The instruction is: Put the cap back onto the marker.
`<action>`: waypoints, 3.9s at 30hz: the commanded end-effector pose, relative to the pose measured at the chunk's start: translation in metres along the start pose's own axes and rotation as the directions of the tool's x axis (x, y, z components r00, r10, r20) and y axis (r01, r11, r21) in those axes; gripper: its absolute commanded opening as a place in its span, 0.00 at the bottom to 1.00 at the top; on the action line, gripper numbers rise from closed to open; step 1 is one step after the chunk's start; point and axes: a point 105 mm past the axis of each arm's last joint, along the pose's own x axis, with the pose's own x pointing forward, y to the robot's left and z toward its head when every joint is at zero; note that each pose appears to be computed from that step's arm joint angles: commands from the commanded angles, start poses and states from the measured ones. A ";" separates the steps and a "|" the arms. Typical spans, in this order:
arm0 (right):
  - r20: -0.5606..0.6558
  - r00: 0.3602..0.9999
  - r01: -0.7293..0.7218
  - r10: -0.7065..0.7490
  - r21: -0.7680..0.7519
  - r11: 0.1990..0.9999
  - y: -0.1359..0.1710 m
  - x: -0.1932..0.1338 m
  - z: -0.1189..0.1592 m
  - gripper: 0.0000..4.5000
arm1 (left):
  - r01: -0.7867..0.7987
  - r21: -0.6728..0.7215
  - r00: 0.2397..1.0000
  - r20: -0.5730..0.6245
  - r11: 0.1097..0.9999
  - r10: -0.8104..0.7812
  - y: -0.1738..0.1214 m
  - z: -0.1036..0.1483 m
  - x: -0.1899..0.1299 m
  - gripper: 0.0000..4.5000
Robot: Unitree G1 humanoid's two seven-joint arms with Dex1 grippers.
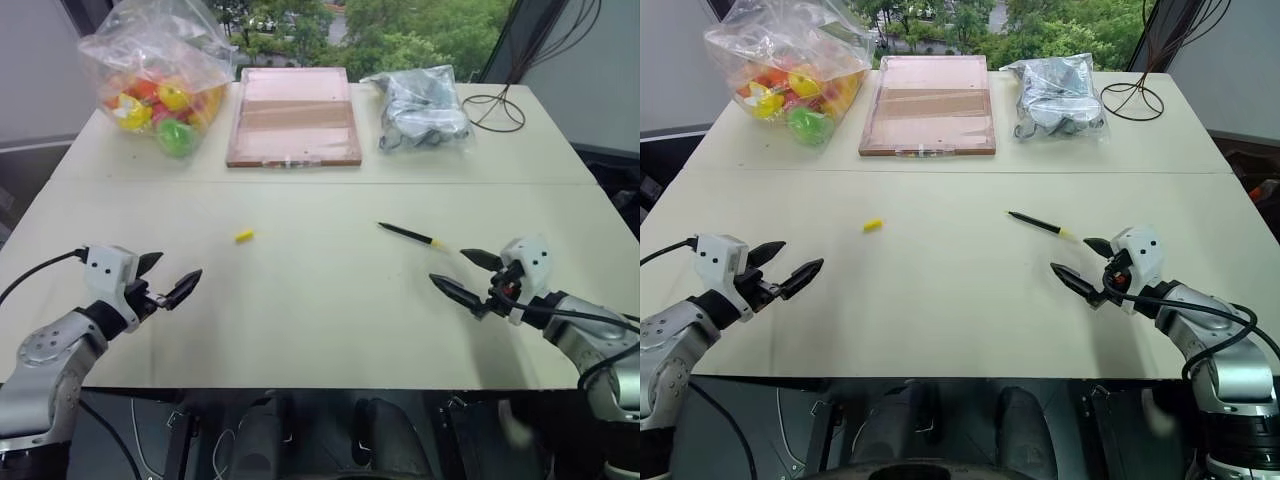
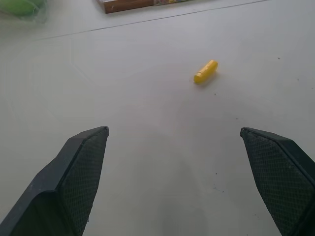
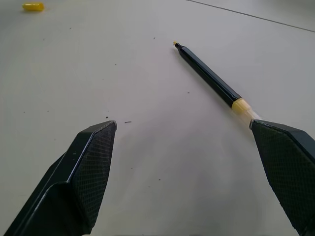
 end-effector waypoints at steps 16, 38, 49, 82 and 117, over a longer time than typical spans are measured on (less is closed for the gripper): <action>0.035 0.999 -0.005 0.007 -0.075 0.997 0.000 0.000 0.016 1.00 | 0.066 0.086 0.996 0.060 0.994 -0.071 0.006 0.032 0.003 1.00; 0.022 0.990 -0.130 0.138 -0.221 0.967 -0.023 0.029 0.044 1.00 | 0.616 0.258 0.784 -0.116 0.744 -0.609 -0.035 0.069 0.046 1.00; -0.061 0.954 -0.299 0.293 -0.198 0.934 -0.036 0.094 0.033 1.00 | 0.630 0.253 0.771 -0.096 0.734 -0.629 -0.048 0.067 0.046 1.00; -0.074 0.940 -0.341 0.333 -0.155 0.927 -0.023 0.133 0.024 0.09 | 0.578 0.213 0.812 -0.048 0.788 -0.582 -0.057 0.058 0.042 1.00; -0.181 0.915 -0.396 0.360 -0.250 0.883 -0.034 0.123 0.048 0.65 | 0.525 0.210 0.847 -0.034 0.825 -0.530 -0.047 0.054 0.045 1.00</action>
